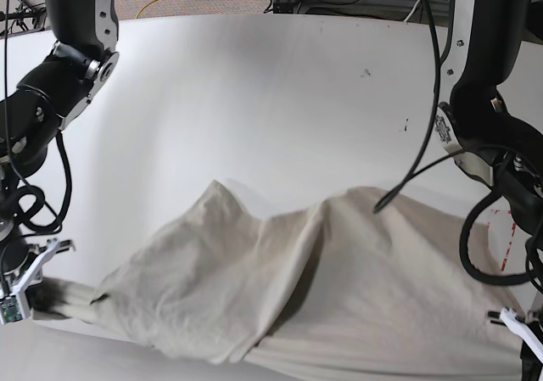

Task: Fold the T-shirt properly
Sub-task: 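Lift the shirt with both grippers and stretch it between them, then drag the stretched shirt edge with both grippers and lay it down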

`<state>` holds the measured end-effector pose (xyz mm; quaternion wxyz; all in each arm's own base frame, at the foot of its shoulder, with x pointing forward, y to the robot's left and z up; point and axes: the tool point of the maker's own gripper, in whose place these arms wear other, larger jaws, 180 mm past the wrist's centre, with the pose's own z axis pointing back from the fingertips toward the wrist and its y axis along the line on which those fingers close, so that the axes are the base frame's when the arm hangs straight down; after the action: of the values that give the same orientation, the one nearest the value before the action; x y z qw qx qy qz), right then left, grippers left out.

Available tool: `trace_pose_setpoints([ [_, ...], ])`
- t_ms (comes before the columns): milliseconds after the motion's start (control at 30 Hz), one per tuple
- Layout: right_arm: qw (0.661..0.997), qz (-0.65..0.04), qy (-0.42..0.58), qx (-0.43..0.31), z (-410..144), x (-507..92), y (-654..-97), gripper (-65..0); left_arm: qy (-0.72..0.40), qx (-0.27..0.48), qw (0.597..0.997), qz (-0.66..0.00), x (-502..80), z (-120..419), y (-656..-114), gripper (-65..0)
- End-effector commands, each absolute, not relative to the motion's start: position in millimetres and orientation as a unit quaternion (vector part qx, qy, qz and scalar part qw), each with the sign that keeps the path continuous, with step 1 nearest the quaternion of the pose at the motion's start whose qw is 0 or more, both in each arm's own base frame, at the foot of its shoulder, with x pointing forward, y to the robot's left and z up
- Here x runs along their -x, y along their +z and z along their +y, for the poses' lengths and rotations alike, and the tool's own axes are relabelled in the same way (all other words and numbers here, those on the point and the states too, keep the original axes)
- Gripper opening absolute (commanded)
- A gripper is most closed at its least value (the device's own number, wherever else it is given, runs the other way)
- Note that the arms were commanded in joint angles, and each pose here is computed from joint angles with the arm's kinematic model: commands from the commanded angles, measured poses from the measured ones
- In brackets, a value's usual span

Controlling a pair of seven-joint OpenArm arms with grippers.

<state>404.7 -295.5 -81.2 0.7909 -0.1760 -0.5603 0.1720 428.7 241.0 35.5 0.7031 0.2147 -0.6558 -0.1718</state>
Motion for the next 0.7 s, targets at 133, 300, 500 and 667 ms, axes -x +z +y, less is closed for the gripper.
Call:
trace_pose_setpoints([
  [133, 0.793, -0.543, 0.161, 0.223, -325, -394, -72, -65.0, -0.152, -0.239, 0.701, -0.655, -422, 256, 47, -65.0],
  [300, 0.824, -0.503, 0.175, 0.192, -314, -387, -126, -65.0, -0.174, -0.217, 0.75, -0.6, -426, 248, -23, -65.0],
  [500, 0.844, -0.479, 0.19, 0.152, -296, -374, -178, -65.0, -0.2, -0.167, 0.786, -0.561, -420, 227, -99, -65.0],
  [667, 0.86, -0.456, 0.19, 0.129, -285, -362, -209, -65.0, -0.209, -0.151, 0.809, -0.529, -410, 223, -140, -65.0],
])
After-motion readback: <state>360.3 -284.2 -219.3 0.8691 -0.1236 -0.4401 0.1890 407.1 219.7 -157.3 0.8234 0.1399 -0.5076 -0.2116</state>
